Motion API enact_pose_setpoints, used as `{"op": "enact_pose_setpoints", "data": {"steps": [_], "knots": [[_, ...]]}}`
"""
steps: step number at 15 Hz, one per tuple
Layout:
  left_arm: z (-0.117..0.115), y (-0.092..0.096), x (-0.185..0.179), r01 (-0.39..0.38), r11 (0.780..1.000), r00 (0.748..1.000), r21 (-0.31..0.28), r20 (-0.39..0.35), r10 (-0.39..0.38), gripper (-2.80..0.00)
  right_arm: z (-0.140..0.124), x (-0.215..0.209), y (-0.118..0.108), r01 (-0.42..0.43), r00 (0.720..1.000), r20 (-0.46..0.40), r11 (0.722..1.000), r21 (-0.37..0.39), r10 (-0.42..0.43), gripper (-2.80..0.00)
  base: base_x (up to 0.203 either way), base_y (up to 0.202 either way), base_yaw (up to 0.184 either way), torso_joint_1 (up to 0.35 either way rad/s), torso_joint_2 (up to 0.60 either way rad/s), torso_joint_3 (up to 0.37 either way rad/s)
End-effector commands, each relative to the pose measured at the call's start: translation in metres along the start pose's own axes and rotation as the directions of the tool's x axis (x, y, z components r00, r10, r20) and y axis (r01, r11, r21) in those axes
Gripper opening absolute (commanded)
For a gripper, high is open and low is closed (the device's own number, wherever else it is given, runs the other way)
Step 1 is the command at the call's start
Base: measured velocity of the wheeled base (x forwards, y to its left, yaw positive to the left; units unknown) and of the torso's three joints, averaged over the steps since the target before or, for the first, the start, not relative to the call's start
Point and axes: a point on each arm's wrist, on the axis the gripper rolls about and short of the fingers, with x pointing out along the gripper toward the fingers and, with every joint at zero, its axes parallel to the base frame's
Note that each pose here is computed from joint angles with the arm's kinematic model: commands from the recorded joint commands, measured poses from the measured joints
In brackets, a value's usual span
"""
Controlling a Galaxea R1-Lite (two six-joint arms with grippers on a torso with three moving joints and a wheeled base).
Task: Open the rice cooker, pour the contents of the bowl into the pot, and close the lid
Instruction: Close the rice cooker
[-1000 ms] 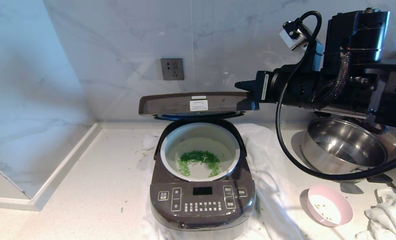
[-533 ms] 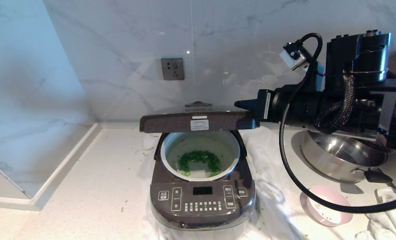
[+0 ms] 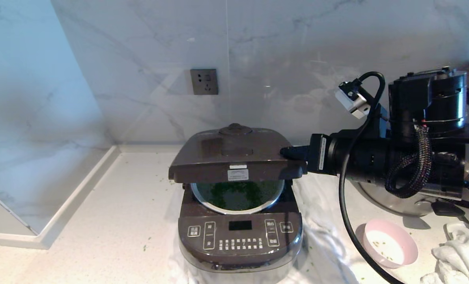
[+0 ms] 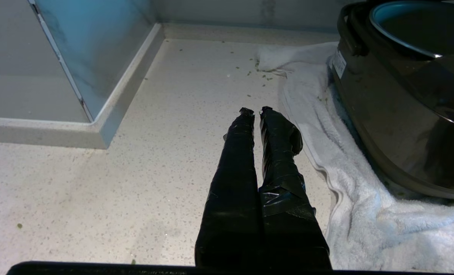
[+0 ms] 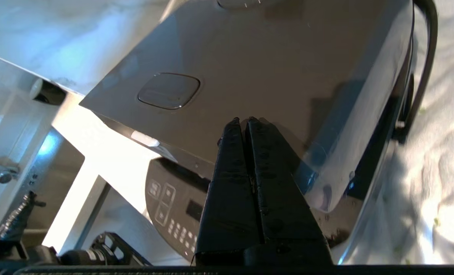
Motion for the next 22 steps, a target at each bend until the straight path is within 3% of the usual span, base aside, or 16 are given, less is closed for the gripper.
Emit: {"op": "enact_pose_setpoints", "data": {"steps": [1, 5, 11, 22], "knots": [[-0.002, 0.000, 0.001, 0.000, 1.000, 1.000, -0.001, -0.007, 0.000, -2.80, -0.004, -0.001, -0.002, 0.006, 1.000, -0.012, 1.000, 0.005, -0.006, -2.80, 0.000, 0.000, 0.000, 0.000, 0.00, 0.000], [-0.002, 0.000, 0.001, 0.000, 1.000, 1.000, -0.001, -0.006, 0.000, -2.80, -0.018, 0.007, -0.012, 0.043, 0.997, -0.071, 0.997, 0.071, -0.038, -2.80, 0.000, 0.000, 0.000, 0.000, 0.00, 0.000], [-0.002, 0.000, 0.001, 0.000, 1.000, 1.000, -0.001, -0.007, 0.000, -2.80, -0.041, 0.015, -0.024, 0.067, 0.985, -0.167, 0.991, 0.117, -0.047, -2.80, 0.000, 0.000, 0.000, 0.000, 0.00, 0.000], [-0.002, 0.000, 0.001, 0.000, 1.000, 1.000, -0.001, -0.007, 0.000, -2.80, -0.064, 0.027, -0.037, 0.119, 0.961, -0.269, 0.978, 0.174, -0.069, -2.80, 0.000, 0.000, 0.000, 0.000, 0.00, 0.000]]}}
